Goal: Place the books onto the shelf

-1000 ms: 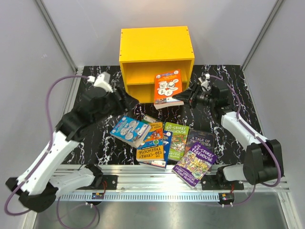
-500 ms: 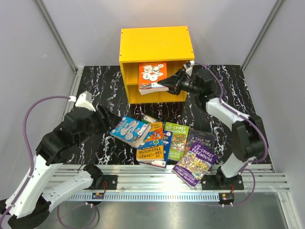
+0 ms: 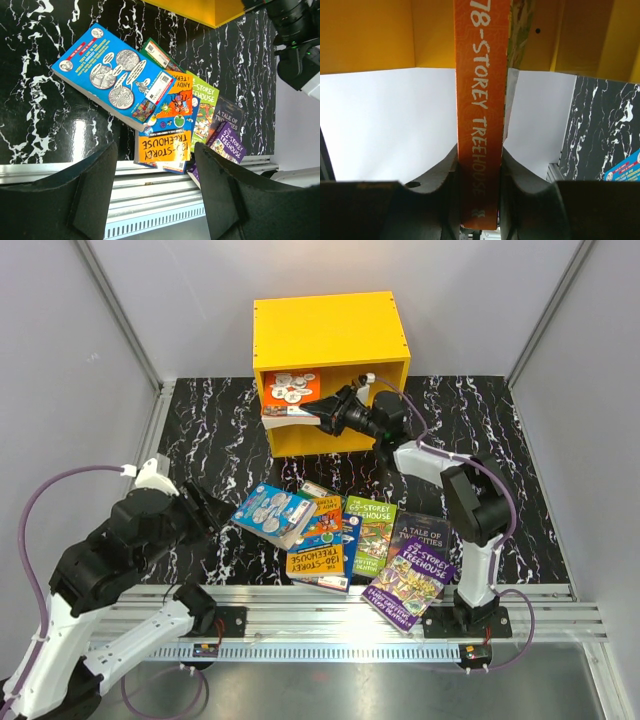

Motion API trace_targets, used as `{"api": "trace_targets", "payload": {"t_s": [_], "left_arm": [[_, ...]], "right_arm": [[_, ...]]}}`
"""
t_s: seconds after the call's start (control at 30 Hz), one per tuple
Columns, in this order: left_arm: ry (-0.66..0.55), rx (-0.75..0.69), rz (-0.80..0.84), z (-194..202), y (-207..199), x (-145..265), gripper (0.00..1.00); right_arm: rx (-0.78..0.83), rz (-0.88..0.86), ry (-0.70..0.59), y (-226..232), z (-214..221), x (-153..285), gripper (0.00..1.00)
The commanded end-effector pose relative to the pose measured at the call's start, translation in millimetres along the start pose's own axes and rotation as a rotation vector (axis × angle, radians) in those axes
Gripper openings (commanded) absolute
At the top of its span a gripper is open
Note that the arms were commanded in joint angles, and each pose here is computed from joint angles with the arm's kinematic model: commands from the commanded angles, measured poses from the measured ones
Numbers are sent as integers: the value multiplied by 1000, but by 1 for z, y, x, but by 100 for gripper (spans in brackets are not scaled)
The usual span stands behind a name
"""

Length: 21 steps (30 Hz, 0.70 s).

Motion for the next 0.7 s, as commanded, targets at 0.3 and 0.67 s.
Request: {"api": "trace_targets", "payload": {"t_s": [0.3,0.67], "left_arm": [[2,4,23,1,-7,-12,64],[15,-3,24,7,-5,-24,64]], "right_arm": [[184,128,-5,21,-22,-25,19],[282,454,-13,23,-27,-6,100]]}}
Point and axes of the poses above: each gripper's point midway between its finger pads, its own x axis back along the fingers, its own y axis along the line the jaws close on, z = x × y, the point moved 6 cm from there along x, back along the fingers, and after that the axes turned 3 degrees about x, right-handed, at the moved point
